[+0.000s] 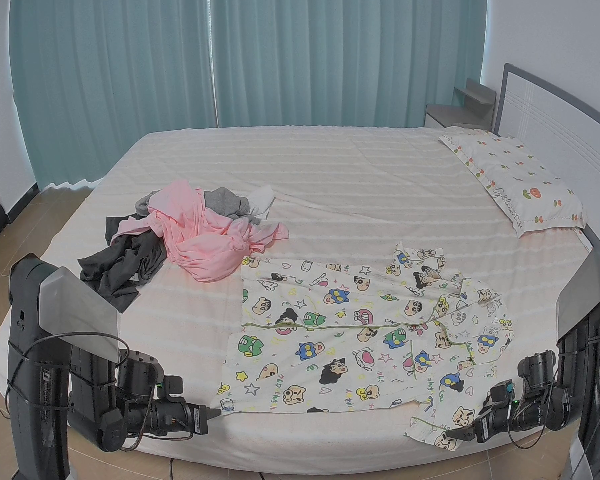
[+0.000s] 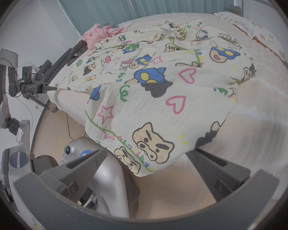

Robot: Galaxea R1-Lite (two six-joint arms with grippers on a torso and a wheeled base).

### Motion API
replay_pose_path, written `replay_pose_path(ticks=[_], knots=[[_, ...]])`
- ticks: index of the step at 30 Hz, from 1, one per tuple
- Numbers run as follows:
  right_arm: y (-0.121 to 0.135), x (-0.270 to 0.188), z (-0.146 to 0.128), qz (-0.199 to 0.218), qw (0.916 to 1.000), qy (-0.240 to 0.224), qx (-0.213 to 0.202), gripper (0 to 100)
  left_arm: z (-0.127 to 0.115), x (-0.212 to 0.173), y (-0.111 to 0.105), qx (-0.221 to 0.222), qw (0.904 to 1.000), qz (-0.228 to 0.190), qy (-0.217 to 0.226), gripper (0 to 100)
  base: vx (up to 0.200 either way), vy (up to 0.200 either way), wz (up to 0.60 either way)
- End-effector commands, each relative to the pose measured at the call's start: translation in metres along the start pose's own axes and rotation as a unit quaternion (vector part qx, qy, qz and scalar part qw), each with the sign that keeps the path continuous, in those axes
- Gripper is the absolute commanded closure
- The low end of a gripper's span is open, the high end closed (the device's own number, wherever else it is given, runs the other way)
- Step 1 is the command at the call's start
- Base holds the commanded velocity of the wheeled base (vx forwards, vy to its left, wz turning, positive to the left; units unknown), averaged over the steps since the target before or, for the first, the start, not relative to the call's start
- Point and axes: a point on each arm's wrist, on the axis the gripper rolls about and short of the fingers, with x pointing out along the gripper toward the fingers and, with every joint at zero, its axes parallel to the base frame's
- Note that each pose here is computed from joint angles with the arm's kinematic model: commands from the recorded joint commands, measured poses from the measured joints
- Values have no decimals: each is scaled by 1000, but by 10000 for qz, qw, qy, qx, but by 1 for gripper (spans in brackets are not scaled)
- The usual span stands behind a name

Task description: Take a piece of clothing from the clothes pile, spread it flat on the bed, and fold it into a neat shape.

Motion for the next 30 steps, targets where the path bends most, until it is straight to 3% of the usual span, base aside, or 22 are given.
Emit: replay_pose_path(ticks=[1,2,19,30], knots=[[2,1,-7,34,9998,201,80,0,-1,0,0,-5,10000,4,13,100,0,0,0],[1,0,-7,17,9998,198,92,100,-1,0,0,-5,10000,4,13,100,0,0,0],[-5,-9,-6,-514,9980,287,223,100,-3,0,0,-9,10000,12,52,100,0,0,0],[-2,-38,-3,-584,9966,469,344,100,-6,-7,-6,88,9999,-49,-23,100,0,0,0]])
